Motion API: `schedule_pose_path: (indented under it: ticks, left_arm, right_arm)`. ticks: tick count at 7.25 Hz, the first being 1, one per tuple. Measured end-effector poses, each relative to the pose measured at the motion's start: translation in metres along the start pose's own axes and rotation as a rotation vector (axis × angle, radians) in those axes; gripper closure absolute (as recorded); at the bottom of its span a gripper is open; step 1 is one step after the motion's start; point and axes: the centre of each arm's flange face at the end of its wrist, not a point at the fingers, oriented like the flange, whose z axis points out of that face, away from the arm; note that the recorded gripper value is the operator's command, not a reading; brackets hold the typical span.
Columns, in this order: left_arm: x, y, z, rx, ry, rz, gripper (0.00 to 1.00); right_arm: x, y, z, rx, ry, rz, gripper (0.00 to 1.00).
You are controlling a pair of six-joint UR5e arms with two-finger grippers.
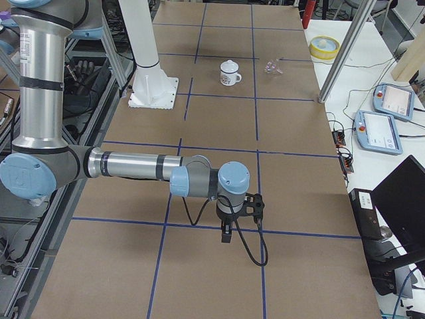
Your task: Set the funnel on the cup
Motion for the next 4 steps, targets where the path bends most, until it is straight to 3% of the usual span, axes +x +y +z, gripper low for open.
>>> schedule_pose_path:
  ticks: [4]
  left_arm:
    - [0.026, -0.028, -0.029, 0.058, -0.021, 0.043, 0.00]
  right_arm:
    - [0.000, 0.000, 0.000, 0.000, 0.000, 0.000, 0.00]
